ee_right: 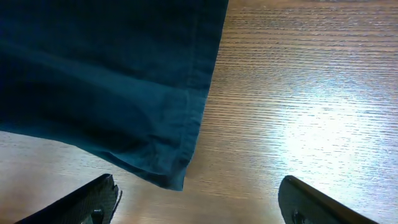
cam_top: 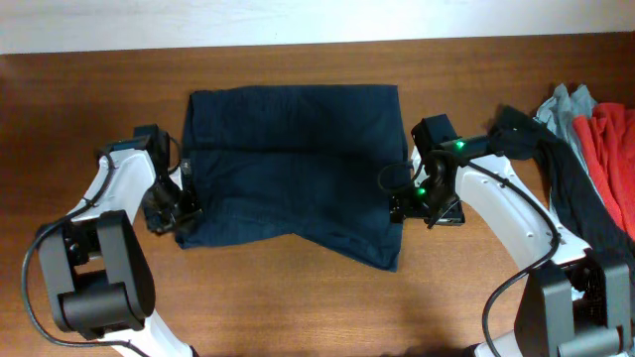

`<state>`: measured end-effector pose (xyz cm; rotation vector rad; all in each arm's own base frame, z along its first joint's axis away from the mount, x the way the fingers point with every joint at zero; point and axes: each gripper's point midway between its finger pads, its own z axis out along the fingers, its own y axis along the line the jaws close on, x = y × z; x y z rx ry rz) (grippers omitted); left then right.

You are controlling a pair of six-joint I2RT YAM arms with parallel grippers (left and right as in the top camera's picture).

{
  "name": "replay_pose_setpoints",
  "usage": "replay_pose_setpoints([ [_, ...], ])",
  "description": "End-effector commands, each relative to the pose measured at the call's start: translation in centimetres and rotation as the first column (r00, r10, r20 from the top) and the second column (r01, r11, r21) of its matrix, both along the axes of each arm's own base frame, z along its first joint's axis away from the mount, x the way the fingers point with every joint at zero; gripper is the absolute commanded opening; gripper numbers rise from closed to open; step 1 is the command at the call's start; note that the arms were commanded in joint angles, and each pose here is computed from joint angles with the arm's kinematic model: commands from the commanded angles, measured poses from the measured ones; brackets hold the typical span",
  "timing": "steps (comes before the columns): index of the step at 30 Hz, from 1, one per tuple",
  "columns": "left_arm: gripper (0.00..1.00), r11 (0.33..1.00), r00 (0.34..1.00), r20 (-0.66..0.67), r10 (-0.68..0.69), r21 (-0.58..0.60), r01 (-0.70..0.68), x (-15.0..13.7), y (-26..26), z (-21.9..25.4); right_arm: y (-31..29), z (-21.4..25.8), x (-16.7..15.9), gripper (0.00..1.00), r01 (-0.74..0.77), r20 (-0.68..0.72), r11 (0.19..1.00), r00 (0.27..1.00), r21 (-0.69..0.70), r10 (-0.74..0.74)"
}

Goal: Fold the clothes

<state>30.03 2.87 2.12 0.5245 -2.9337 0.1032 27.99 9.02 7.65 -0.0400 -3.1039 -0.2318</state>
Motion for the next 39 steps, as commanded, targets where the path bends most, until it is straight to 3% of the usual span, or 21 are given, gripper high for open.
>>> replay_pose_setpoints([
  [1,0.00,0.998,0.996,-0.086,-0.018,-0.067,0.012,-2.5,-1.1,0.3,0.1,0.2,0.0,0.90,-0.014,0.008,1.000,1.000,0.000,0.014],
  [4,0.00,0.997,0.992,-0.122,-0.018,-0.075,0.009,-3.7,-1.3,1.1,0.1,0.2,0.1,0.92,-0.014,0.010,1.000,1.000,-0.001,0.014],
  [11,0.00,0.999,0.997,0.081,-0.013,0.034,0.010,-2.9,0.5,6.6,0.7,0.0,0.4,0.99,-0.016,0.025,0.999,1.000,0.028,0.016],
  [15,0.00,1.000,0.997,0.077,-0.007,0.026,0.005,-3.2,0.5,6.8,2.1,-1.1,-0.3,1.00,-0.037,0.009,0.993,0.999,0.116,0.037],
  [16,0.03,1.000,0.997,0.079,-0.006,0.024,0.004,-3.1,0.5,6.5,2.6,-1.6,-0.8,0.96,-0.059,0.005,0.986,0.998,0.153,0.059],
  [17,0.16,1.000,0.997,0.081,-0.006,0.024,0.004,-3.0,0.5,6.3,2.7,-2.2,-1.3,0.93,-0.061,-0.009,0.984,0.998,0.165,0.063],
  [19,0.28,1.000,0.996,0.088,-0.006,0.023,0.004,-3.0,0.5,5.7,2.5,-3.6,-2.5,0.88,-0.055,-0.040,0.985,0.997,0.162,0.062],
  [22,0.39,1.000,0.995,0.105,-0.001,-0.002,0.001,-2.9,0.0,4.4,2.9,-5.5,-4.5,0.76,-0.044,-0.090,0.978,0.994,0.206,0.064],
  [26,0.43,1.000,0.994,0.113,0.001,-0.020,0.001,-3.2,-0.4,3.0,3.7,-6.2,-5.6,0.58,-0.034,-0.113,0.963,0.991,0.266,0.066],
  [28,0.47,1.000,0.993,0.121,0.001,-0.019,0.001,-3.2,-0.4,2.3,4.1,-6.2,-6.0,0.39,-0.027,-0.126,0.955,0.990,0.297,0.067],
  [33,0.51,1.000,0.989,0.150,0.000,-0.014,0.002,-2.7,-0.3,1.8,4.0,-6.2,-6.4,0.07,-0.021,-0.144,0.956,0.987,0.292,0.066],
  [39,0.50,1.000,0.989,0.149,-0.016,-0.015,0.018,-3.1,-0.4,0.9,3.6,-6.4,-6.4,0.04,-0.019,-0.143,0.964,0.988,0.265,0.059],
])
